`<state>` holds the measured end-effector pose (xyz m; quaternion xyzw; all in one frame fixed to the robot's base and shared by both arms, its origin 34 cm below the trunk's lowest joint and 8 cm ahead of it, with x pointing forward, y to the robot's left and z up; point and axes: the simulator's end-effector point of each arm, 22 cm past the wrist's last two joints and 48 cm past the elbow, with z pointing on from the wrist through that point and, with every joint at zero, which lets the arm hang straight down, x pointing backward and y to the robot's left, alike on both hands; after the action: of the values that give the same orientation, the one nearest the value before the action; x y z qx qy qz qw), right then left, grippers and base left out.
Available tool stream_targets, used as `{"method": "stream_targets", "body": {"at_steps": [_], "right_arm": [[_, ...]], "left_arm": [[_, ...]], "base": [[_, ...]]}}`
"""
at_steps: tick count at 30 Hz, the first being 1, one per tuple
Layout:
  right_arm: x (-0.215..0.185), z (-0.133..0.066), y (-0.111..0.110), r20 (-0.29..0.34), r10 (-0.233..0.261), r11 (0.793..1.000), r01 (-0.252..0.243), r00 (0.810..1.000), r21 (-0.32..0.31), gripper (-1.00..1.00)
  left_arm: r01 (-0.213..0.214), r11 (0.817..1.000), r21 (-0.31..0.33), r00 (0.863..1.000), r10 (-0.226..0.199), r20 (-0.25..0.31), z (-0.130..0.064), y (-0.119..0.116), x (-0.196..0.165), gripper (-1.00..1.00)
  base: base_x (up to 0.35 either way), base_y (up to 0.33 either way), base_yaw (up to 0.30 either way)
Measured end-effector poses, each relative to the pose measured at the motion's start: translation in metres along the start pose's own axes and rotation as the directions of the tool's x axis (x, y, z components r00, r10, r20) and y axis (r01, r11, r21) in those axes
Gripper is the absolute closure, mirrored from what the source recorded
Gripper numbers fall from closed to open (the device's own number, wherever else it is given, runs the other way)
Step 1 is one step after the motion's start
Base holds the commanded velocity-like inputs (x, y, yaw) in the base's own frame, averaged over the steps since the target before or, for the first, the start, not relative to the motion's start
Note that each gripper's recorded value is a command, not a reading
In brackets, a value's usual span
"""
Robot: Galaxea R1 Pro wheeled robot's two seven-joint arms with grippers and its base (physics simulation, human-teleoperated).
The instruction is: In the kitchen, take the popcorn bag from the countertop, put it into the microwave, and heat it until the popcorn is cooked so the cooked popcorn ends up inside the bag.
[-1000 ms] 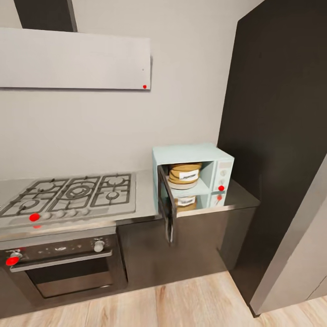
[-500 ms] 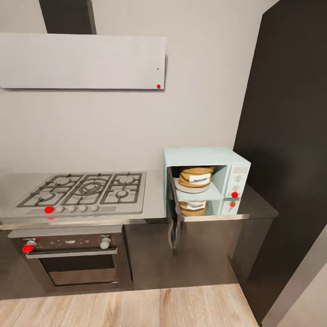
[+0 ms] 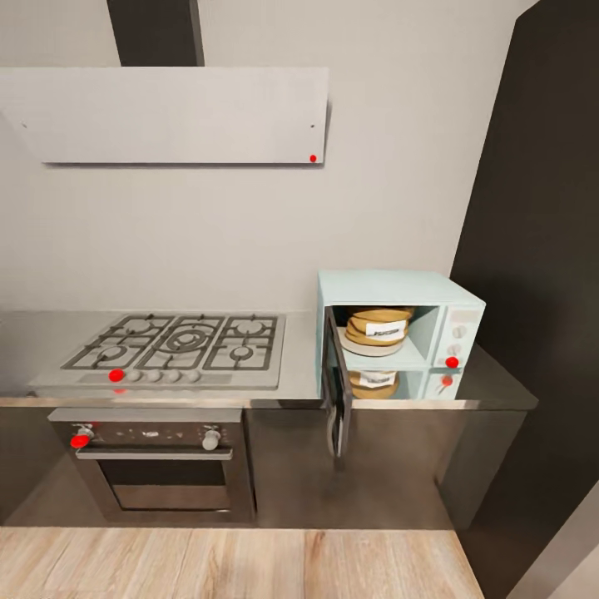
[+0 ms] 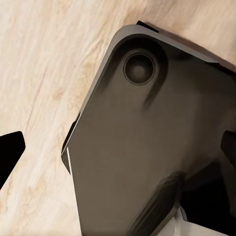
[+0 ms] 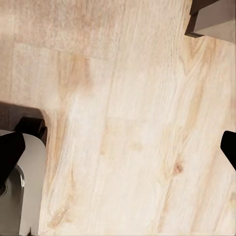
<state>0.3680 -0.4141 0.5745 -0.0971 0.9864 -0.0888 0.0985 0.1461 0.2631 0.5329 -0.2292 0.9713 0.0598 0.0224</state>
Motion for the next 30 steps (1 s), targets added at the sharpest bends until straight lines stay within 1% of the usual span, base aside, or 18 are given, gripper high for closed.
{"method": "stream_targets", "body": {"at_steps": [6,18,25,26,28,29,30], "right_arm": [[0.0,0.0,-0.002,0.0,-0.001,1.0,0.001,1.0,0.007,-1.0],[-0.001,0.0,-0.002,0.003,-0.002,1.0,0.002,1.0,0.007,-1.0],[-0.001,0.0,0.0,0.004,0.001,1.0,-0.001,1.0,0.004,-1.0],[-0.001,0.0,0.001,0.003,0.003,1.0,-0.003,1.0,0.003,-1.0],[0.0,0.0,0.003,0.0,0.005,1.0,-0.005,1.0,0.0,-1.0],[0.001,0.0,0.004,-0.003,0.006,1.0,-0.006,1.0,-0.001,-1.0],[0.002,0.0,0.005,-0.006,0.006,1.0,-0.006,1.0,-0.002,-1.0]], "left_arm": [[0.0,1.0,0.001,1.0,0.0,-0.001,0.0,-0.001,0.0,-1.0],[-0.002,1.0,0.002,1.0,0.002,-0.001,0.0,-0.001,0.0,-1.0],[-0.016,1.0,-0.002,1.0,0.016,0.008,0.0,0.001,-0.003,-1.0],[-0.018,1.0,-0.004,1.0,0.018,0.019,0.001,0.002,-0.009,-1.0],[-0.016,1.0,-0.005,0.997,0.016,0.071,0.001,0.003,-0.036,-1.0],[-0.016,1.0,-0.007,0.994,0.017,0.108,0.0,0.003,-0.055,-1.0],[-0.019,1.0,-0.011,0.991,0.02,0.131,-0.001,0.004,-0.068,-1.0]], "base": [[0.0,-0.024,0.0],[0.0,-0.264,0.0],[0.0,-0.041,0.0],[0.0,-0.002,0.0],[0.0,-0.001,0.0],[0.0,0.0,0.0],[0.0,0.0,0.0]]}}
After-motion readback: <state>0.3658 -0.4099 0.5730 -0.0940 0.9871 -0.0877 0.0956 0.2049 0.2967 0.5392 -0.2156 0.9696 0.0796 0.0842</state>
